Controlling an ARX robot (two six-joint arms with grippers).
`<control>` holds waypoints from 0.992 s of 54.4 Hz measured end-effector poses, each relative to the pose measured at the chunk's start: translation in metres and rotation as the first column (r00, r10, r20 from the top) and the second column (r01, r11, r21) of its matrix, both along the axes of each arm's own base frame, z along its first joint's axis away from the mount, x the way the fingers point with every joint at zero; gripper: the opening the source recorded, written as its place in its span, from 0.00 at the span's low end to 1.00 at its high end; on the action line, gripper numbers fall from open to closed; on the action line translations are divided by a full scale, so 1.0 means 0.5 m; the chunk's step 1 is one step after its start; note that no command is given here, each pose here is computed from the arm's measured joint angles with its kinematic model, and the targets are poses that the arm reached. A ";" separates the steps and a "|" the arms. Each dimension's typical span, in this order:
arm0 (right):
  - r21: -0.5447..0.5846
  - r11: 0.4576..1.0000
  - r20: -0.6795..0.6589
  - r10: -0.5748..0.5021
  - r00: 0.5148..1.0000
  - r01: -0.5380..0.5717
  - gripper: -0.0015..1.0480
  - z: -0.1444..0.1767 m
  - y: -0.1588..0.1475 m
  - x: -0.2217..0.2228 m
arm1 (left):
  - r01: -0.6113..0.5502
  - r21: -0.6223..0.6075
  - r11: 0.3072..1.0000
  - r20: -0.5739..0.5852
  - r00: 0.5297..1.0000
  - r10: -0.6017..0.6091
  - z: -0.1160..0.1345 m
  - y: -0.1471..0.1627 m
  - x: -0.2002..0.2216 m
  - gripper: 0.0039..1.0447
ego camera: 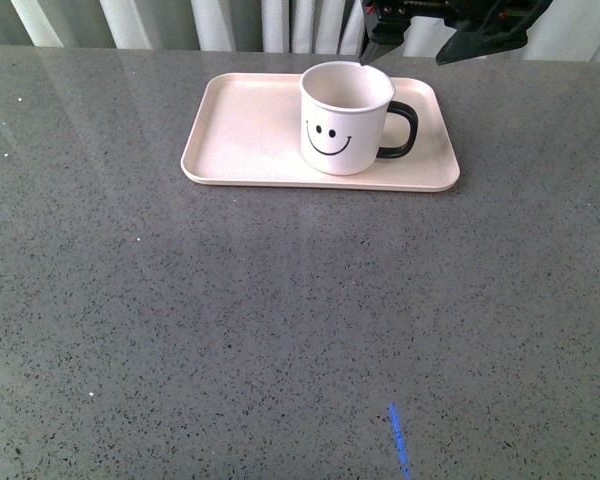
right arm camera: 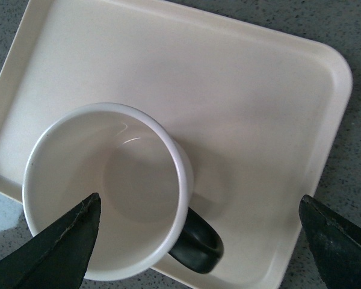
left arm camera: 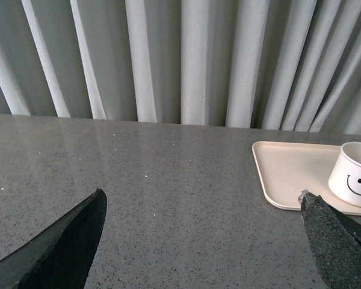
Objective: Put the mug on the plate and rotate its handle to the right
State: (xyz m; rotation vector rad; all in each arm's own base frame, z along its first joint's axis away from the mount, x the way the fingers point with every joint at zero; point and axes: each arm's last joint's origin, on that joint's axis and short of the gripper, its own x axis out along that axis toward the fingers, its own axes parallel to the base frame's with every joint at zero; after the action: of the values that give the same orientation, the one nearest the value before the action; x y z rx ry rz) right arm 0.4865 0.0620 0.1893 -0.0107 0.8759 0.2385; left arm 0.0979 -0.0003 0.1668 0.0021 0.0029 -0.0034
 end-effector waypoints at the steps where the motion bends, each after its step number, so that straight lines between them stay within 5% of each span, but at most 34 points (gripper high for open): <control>1: -0.001 1.000 -0.003 0.002 1.000 -0.002 0.91 -0.002 0.004 0.002 | 0.000 0.000 1.000 0.000 1.000 0.000 0.000 0.000 0.000 0.91; 45: -0.018 1.000 -0.076 -0.001 0.997 0.000 0.91 -0.050 0.035 0.038 | 0.000 0.000 1.000 0.000 1.000 0.000 0.000 0.000 0.000 0.91; 54: -0.019 1.000 -0.086 -0.004 0.996 0.003 0.84 -0.052 0.036 0.037 | 0.000 0.000 1.000 0.000 1.000 0.000 0.000 0.000 0.000 0.91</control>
State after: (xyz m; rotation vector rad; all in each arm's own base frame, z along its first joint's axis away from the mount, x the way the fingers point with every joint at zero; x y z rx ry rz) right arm 0.5051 0.0799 0.1635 -0.0171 0.9637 0.2286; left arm 0.0979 -0.0003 0.1668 0.0021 0.0029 -0.0034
